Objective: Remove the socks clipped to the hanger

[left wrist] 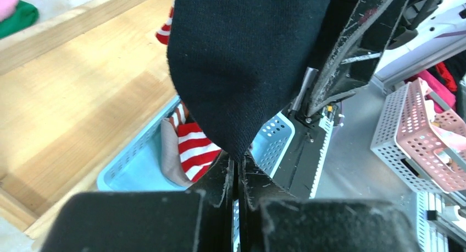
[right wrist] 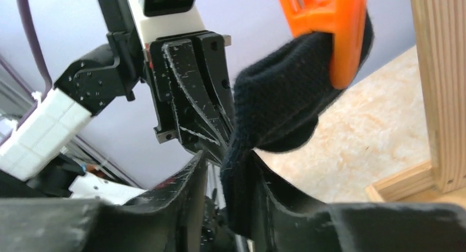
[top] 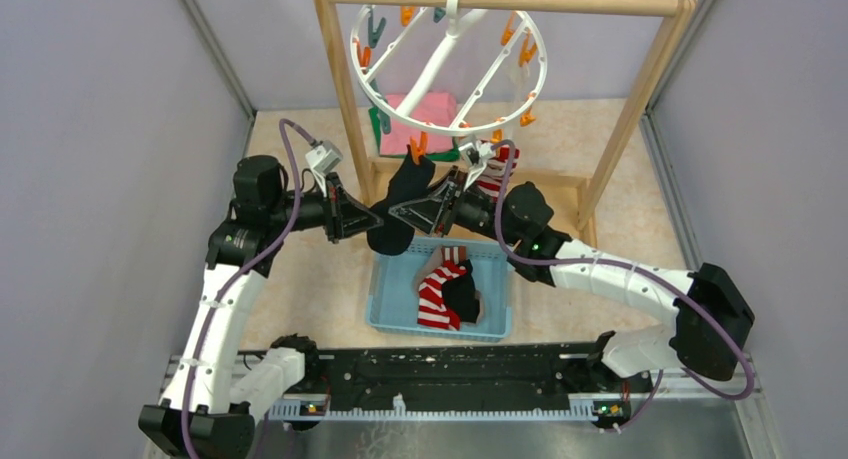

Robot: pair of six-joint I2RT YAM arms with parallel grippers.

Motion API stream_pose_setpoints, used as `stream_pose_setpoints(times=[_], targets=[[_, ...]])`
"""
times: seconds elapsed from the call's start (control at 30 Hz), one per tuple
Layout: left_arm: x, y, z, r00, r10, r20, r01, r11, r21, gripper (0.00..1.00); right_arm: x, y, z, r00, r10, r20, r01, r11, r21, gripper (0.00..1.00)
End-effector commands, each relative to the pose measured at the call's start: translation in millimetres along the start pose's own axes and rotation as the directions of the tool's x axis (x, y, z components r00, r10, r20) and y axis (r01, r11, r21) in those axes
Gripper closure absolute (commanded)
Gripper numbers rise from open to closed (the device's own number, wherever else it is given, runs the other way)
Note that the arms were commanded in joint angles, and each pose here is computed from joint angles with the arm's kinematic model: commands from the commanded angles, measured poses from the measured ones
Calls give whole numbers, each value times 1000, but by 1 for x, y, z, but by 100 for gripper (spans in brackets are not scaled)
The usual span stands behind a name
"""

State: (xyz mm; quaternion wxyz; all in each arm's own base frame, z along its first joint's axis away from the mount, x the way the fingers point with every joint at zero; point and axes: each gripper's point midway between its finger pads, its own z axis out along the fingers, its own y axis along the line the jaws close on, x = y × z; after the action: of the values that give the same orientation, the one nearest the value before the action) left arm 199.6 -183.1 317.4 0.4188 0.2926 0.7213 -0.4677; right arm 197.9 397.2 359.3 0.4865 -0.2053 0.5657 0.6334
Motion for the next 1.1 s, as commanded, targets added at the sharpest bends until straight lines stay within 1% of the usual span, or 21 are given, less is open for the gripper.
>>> stream_pose_setpoints(times=[0.0,0.03,0.07,0.1,0.17,0.23,0.33,0.5,0.7,0.9,1.07], targets=[[-12,5,-2,996,81,41,-79,996,-50,100,-28,-2,-8,996,-69,56,64,994,91,51],[-13,6,-3,995,88,44,-86,995,-60,100,-34,-11,-12,992,-106,62,95,983,156,35],[-14,6,-4,994,93,48,-90,994,-68,100,-41,-21,-17,988,-137,64,119,966,230,26],[-14,5,-4,994,96,52,-93,993,-70,100,-47,-29,-21,983,-171,62,146,946,288,21],[-15,3,-5,994,94,57,-91,994,-67,100,-58,-37,-26,968,-242,61,207,915,347,12],[-16,3,-5,994,92,66,-88,994,-65,100,-70,-38,-23,953,-297,66,253,896,366,10],[-17,3,-3,995,76,71,-72,996,-58,100,-86,-40,-14,929,-360,81,303,871,388,10],[-20,1,-3,994,74,83,-70,996,-51,100,-112,-34,-2,879,-442,182,350,855,383,19],[-20,-1,-3,994,64,85,-61,997,-43,100,-124,-33,10,853,-469,231,363,849,385,27],[-16,0,-3,995,55,88,-51,998,-46,100,-136,-33,7,820,-482,310,345,847,405,35],[-14,0,-2,995,49,89,-46,998,-41,100,-136,-33,3,804,-484,346,320,842,435,36]])
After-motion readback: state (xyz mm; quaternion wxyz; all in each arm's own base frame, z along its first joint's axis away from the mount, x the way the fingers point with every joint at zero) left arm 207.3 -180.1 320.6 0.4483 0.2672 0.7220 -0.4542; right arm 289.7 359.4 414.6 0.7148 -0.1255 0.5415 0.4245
